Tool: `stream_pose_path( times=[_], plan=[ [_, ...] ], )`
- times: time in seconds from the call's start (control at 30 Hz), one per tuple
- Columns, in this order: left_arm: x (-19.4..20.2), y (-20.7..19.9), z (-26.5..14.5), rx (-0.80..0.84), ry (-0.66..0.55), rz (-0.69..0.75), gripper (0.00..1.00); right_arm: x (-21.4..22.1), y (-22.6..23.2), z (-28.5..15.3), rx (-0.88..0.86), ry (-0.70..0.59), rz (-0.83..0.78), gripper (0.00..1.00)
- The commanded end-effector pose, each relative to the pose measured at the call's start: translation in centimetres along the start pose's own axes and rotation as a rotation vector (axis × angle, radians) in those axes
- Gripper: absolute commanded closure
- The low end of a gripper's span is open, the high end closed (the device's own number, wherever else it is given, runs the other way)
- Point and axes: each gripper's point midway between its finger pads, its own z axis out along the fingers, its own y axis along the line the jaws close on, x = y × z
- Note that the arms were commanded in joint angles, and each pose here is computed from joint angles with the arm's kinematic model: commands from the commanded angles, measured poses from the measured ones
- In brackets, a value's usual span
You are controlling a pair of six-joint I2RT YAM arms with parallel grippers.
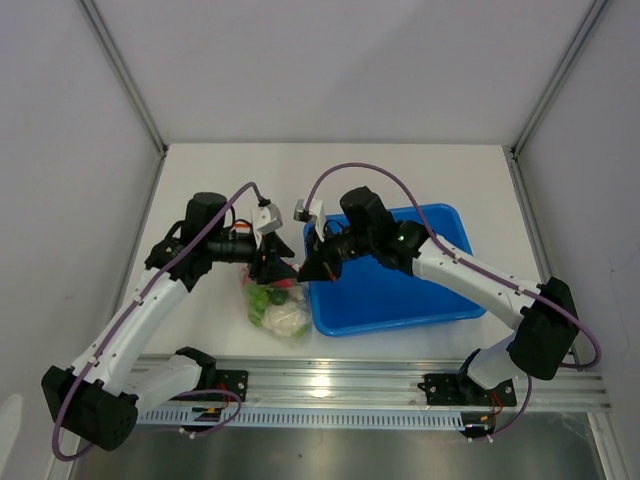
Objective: Place the food in the zip-top bag and seal the zipper
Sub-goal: Zip the zipper food storage bag at the center of the board.
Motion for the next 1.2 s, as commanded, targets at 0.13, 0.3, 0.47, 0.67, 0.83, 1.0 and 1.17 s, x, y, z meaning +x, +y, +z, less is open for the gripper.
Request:
stream_pose_path(
  times=[0.13,0.3,0.47,0.67,0.83,1.0,1.17],
  plan=[
    [-0.9,0.0,-0.1,0.029,-0.016,0.068,0.56,-2.6,0.8,-1.3,-0.034,-0.059,-0.072,1.00],
    [-0.3,0.3,-0.5,-0.032,-0.007,0.065,0.77,-2.8,0.5,-1.5,-0.024,-0.066,-0.072,1.00],
    [0.5,1.0,-1.3,-0.129,0.014,0.030,0.99,-2.9,0.1,-1.7,-0.012,-0.073,-0.065,1.00],
    [1.0,1.4,-2.1,-0.222,0.026,-0.057,0.99,-3.5,-0.3,-1.4,-0.001,-0.094,-0.058,1.00],
    [2.0,0.8,-2.1,-0.244,0.011,-0.100,1.00,-3.8,-0.6,-0.8,-0.017,-0.096,-0.061,1.00],
    [1.1,0.2,-3.1,-0.309,-0.061,-0.126,0.99,-3.6,-0.2,-0.7,-0.039,-0.096,-0.046,0.79],
    [0.0,-0.4,-3.6,-0.311,-0.091,-0.139,0.99,-2.8,0.3,0.0,-0.056,-0.093,-0.035,0.58]
  ],
)
